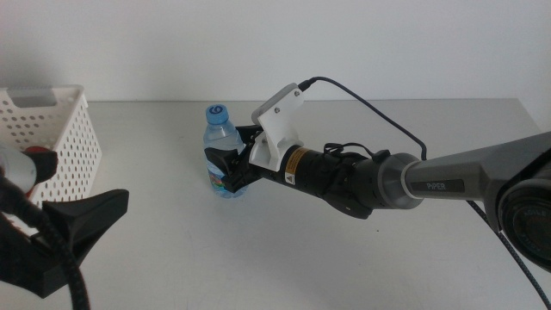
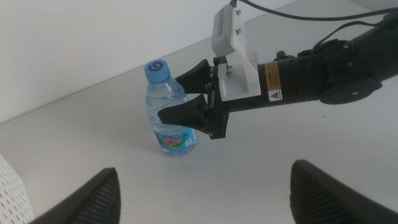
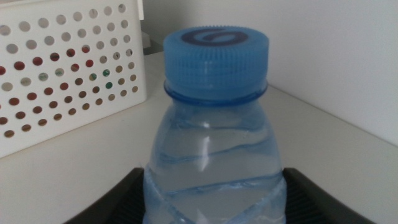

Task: Use arms to grab the bottles and put them into the dustbin to the left of the table.

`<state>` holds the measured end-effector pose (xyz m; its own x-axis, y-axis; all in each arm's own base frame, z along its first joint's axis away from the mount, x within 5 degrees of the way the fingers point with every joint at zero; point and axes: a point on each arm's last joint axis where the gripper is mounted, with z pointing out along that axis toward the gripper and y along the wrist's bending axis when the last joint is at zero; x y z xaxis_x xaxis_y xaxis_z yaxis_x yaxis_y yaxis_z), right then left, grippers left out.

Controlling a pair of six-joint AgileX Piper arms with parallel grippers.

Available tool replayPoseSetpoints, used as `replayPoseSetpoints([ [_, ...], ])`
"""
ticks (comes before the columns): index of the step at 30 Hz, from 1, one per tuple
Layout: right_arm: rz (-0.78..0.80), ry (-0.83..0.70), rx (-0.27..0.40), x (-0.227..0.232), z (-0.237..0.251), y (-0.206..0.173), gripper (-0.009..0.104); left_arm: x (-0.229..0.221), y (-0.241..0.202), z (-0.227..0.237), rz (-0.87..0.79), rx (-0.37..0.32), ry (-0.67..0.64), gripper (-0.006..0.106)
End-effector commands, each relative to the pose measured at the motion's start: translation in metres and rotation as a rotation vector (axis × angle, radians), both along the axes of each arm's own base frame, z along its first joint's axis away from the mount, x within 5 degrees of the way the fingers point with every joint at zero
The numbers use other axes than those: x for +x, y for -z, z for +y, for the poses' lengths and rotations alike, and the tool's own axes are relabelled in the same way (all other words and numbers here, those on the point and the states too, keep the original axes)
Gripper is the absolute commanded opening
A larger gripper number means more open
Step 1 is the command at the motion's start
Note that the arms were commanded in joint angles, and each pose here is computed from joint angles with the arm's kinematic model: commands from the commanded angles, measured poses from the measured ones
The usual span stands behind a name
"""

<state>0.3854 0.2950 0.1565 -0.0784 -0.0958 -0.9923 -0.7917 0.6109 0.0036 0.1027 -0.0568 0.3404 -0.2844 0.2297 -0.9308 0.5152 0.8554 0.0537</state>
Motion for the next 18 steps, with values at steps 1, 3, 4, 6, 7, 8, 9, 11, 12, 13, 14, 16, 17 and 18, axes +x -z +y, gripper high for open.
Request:
replayPoseSetpoints([
  [1, -0.117, -0.072, 0.131, -0.006, 0.005, -0.051, 0.055, 0.002, -0.015, -0.001, -0.077, -0.065, -0.007, 0.094],
  [3, -0.097, -0.089, 0.128, -0.009, 0.005, -0.051, 0.068, 0.002, -0.015, -0.001, -0.077, -0.065, -0.007, 0.094],
  [4, -0.086, -0.089, 0.121, -0.012, 0.003, -0.052, 0.073, 0.002, -0.015, -0.001, -0.077, -0.065, -0.007, 0.094],
  [6, -0.073, -0.079, 0.097, -0.017, -0.002, -0.057, 0.079, 0.002, -0.015, -0.001, -0.077, -0.065, -0.007, 0.094],
  [7, -0.068, -0.070, 0.085, -0.021, -0.005, -0.062, 0.080, 0.002, -0.015, -0.001, -0.077, -0.065, -0.007, 0.094],
  [8, -0.067, -0.059, 0.077, -0.025, -0.011, -0.069, 0.079, 0.002, -0.015, -0.001, -0.077, -0.065, -0.007, 0.094],
  [9, -0.067, -0.050, 0.073, -0.030, -0.018, -0.076, 0.079, 0.002, -0.015, -0.001, -0.077, -0.065, -0.007, 0.094],
  [11, -0.058, -0.036, 0.086, -0.045, -0.033, -0.093, 0.077, 0.002, -0.015, -0.001, -0.077, -0.065, -0.007, 0.094],
  [12, -0.047, -0.032, 0.102, -0.052, -0.039, -0.100, 0.076, 0.002, -0.015, -0.001, -0.077, -0.065, -0.007, 0.094],
  [13, -0.034, -0.028, 0.119, -0.063, -0.046, -0.108, 0.075, 0.002, -0.015, -0.001, -0.077, -0.065, -0.007, 0.094],
  [14, -0.024, -0.023, 0.129, -0.073, -0.053, -0.117, 0.073, 0.002, -0.015, -0.001, -0.077, -0.065, -0.007, 0.094],
  [16, -0.011, -0.026, 0.138, -0.093, -0.065, -0.134, 0.070, 0.002, -0.015, -0.001, -0.077, -0.065, -0.007, 0.094],
  [17, -0.010, -0.026, 0.132, -0.103, -0.072, -0.141, 0.069, 0.002, -0.015, -0.001, -0.077, -0.065, -0.007, 0.094],
  [18, -0.020, -0.027, 0.121, -0.113, -0.078, -0.150, 0.068, 0.002, -0.015, -0.001, -0.077, -0.065, -0.007, 0.094],
])
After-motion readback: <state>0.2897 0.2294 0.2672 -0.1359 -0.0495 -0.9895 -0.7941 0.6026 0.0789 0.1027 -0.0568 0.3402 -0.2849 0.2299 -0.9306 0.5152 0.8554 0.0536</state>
